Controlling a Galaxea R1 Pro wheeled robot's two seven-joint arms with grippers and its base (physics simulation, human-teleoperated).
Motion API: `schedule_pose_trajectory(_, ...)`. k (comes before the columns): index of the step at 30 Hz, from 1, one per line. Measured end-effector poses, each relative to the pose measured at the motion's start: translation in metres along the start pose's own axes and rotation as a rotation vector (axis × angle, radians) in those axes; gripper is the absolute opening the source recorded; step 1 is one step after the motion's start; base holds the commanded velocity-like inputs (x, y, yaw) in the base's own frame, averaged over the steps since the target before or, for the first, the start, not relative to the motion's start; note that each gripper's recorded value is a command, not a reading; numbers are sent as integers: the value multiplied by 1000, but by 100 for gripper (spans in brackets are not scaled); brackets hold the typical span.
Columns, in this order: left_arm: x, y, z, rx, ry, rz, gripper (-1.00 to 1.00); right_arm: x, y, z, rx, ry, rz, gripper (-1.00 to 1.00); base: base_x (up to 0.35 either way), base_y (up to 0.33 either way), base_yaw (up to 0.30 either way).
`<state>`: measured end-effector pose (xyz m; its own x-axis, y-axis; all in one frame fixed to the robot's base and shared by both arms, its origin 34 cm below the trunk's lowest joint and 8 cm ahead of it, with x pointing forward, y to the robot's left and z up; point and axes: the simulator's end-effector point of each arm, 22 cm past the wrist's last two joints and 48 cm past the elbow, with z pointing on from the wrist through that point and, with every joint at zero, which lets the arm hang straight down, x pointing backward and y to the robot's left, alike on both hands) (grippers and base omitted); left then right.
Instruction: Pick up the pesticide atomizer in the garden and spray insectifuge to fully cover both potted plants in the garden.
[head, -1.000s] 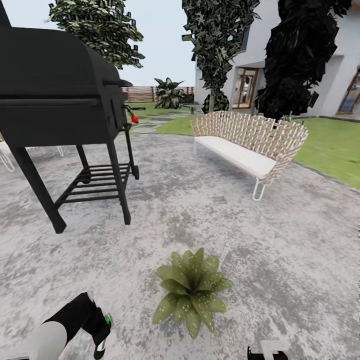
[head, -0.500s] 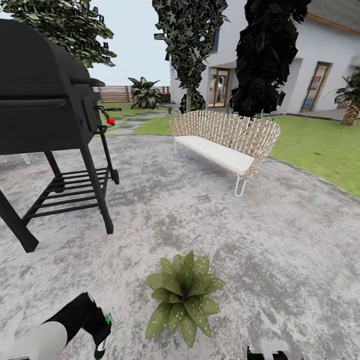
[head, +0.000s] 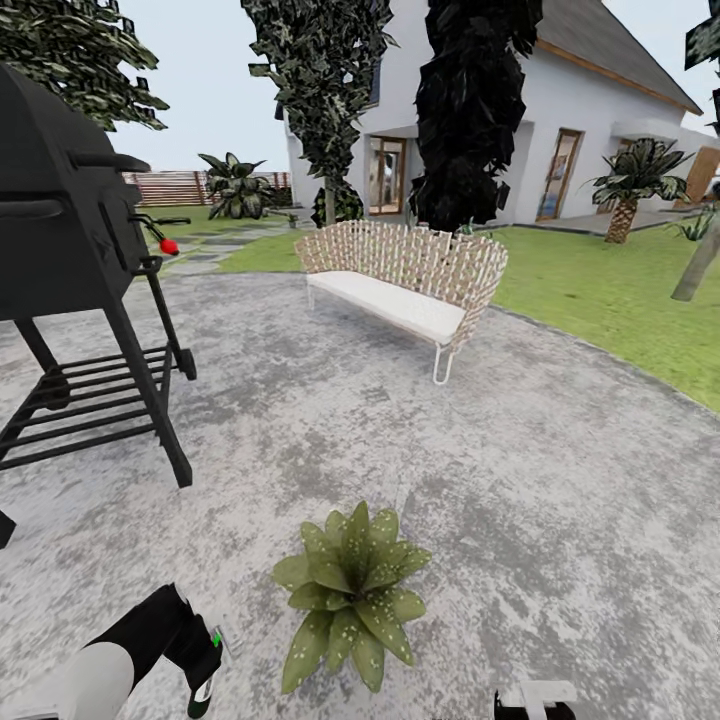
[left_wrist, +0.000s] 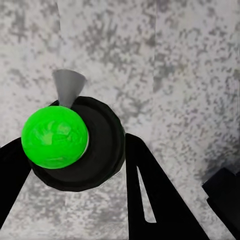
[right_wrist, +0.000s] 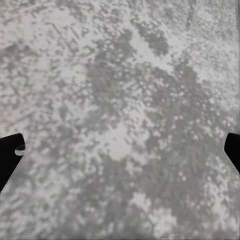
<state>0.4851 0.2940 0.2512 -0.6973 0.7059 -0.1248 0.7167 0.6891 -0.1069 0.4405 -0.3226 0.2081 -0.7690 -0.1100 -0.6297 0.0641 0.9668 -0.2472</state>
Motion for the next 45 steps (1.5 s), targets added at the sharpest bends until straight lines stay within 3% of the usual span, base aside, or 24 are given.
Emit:
schedule_pose_trajectory(24,-1,-1,0,3,-4,-2,-100,0,0,0,1,0,0,100,21,315,-231)
schedule_pose_trajectory(37,-6,-4,2,1,-10,3,-100,0,0,0,1,0,0,100,33,14,-265)
schedule_pose_trajectory(45,-6,-4,2,1,-8,3,-100,0,0,0,0,1,0,100,-274,92,-265)
